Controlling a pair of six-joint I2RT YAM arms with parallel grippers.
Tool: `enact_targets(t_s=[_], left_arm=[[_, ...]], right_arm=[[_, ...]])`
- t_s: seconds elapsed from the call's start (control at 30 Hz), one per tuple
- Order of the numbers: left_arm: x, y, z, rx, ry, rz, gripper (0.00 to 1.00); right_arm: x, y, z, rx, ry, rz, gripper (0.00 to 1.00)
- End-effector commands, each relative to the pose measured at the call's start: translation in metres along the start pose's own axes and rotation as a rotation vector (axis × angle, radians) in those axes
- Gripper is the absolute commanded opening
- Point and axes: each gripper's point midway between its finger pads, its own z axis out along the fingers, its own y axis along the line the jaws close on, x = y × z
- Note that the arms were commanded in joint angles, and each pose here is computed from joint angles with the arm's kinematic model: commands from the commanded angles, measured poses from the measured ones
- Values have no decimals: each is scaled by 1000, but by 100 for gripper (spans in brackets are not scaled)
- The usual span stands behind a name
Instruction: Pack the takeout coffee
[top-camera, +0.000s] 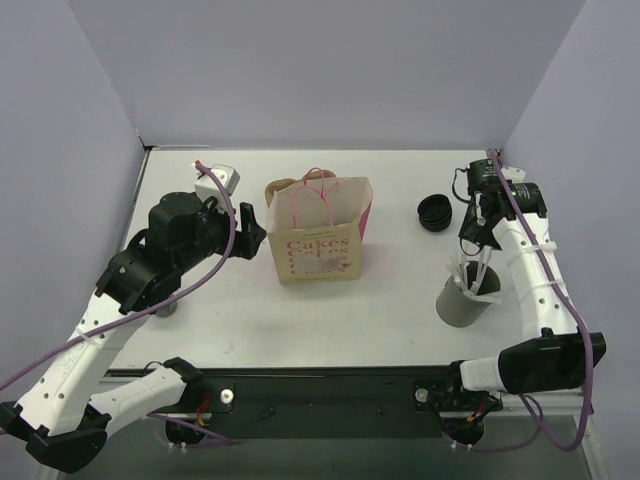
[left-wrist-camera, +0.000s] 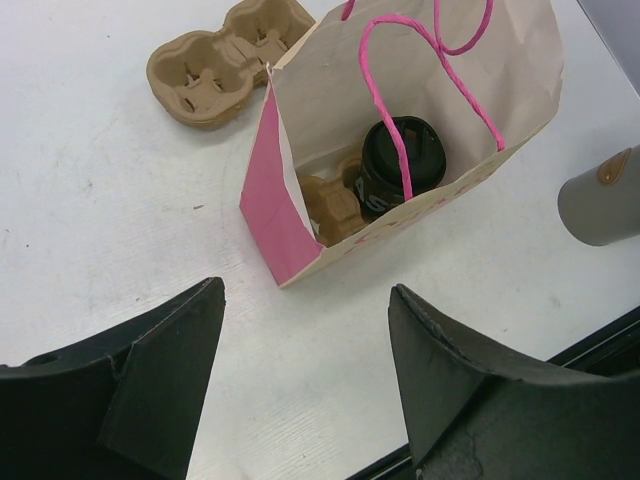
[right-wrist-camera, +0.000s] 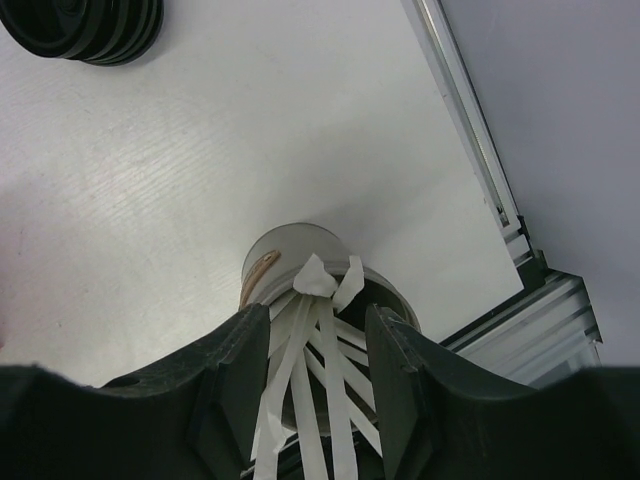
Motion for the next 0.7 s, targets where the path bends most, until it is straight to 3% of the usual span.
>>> enact_targets(t_s=[0.0, 0.3, 0.47, 0.67], left_arm=[[-5, 2, -4, -3, -15, 18, 76], [-5, 2, -2, -2, -11, 29, 76], [-8, 2, -1, -5, -18, 30, 76], [-7, 2, 2, -10, -18, 19, 76]], right_arm=[[0, -1, 16, 11, 33, -24, 42], [-1, -1, 36, 35, 38, -24, 34], [-4, -5, 32, 40, 19, -33, 19], [-5, -11, 16, 13, -16, -34, 9]])
